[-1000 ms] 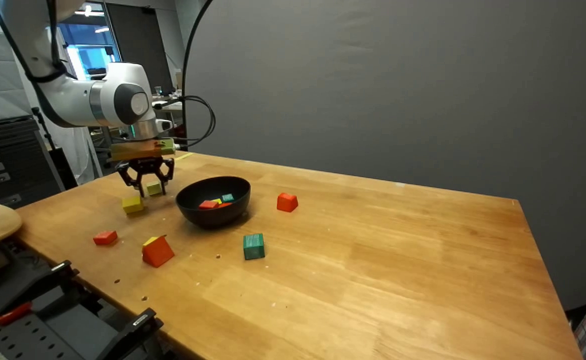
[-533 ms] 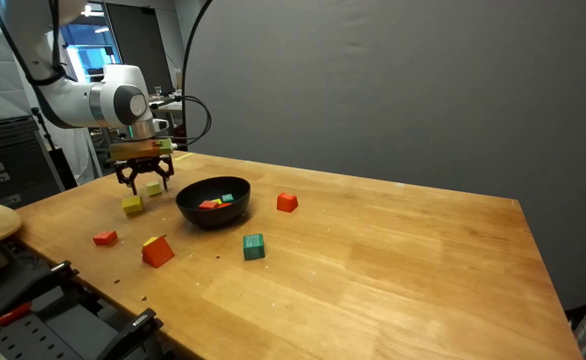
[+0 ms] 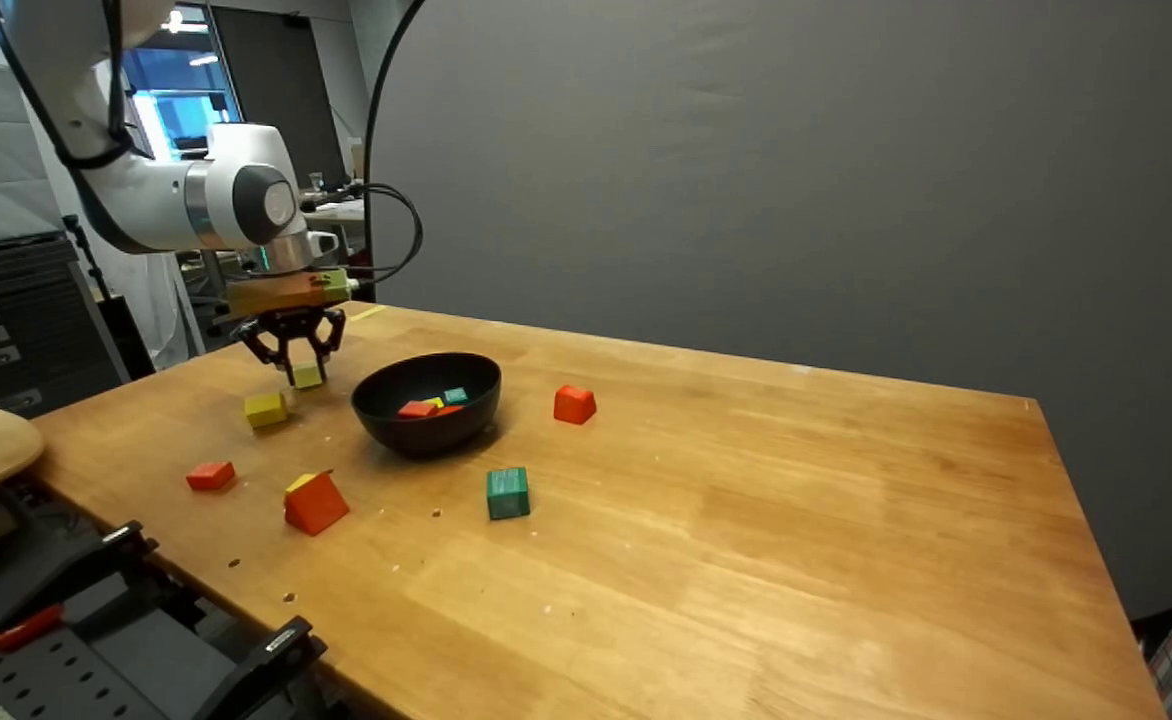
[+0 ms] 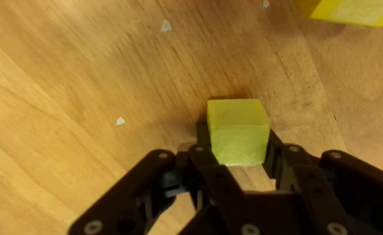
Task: Put all the blocks in the bowl
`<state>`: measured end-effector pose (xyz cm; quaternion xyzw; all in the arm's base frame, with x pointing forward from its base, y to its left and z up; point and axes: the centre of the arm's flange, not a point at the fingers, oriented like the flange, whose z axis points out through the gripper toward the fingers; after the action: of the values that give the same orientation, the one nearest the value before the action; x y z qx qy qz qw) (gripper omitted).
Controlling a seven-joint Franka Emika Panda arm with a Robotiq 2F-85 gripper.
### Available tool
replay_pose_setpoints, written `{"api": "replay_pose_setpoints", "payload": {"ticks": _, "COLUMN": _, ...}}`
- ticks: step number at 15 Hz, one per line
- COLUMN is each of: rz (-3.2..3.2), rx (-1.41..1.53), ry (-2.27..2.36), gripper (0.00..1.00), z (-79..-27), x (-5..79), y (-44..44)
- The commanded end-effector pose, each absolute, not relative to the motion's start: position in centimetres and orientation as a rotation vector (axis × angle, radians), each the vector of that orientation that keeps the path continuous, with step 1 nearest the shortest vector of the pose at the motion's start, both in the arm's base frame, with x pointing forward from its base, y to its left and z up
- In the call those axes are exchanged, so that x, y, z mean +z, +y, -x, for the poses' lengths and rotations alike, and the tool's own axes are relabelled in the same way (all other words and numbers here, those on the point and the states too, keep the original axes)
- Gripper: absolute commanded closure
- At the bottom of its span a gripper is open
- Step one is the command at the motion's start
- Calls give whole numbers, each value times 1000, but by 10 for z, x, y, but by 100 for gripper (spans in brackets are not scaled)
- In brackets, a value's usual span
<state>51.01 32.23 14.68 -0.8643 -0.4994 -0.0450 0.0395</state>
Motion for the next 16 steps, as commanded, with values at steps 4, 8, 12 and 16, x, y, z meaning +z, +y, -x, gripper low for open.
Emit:
{"api": "replay_pose_setpoints", "payload": {"ticks": 4, "rz": 2678, "rx": -169, "ry": -1671, "gripper": 81, "z": -498, "x": 250, "y": 268}}
{"api": "replay_pose_setpoints", "payload": {"ticks": 8, "rz": 2812, "rx": -217, "ry": -1655, "gripper": 81, "z": -495, "x": 305, "y": 206}}
{"api": "replay_pose_setpoints", "payload": {"ticks": 12, "rz": 2965, "rx": -225, "ry": -1528, "gripper": 81, "z": -487, "x": 319, "y": 110}}
{"api": "replay_pose_setpoints", "payload": {"ticks": 16, "rz": 3040, "rx": -187, "ry": -1381, "gripper": 81, "z": -475, "x": 304, "y": 40}}
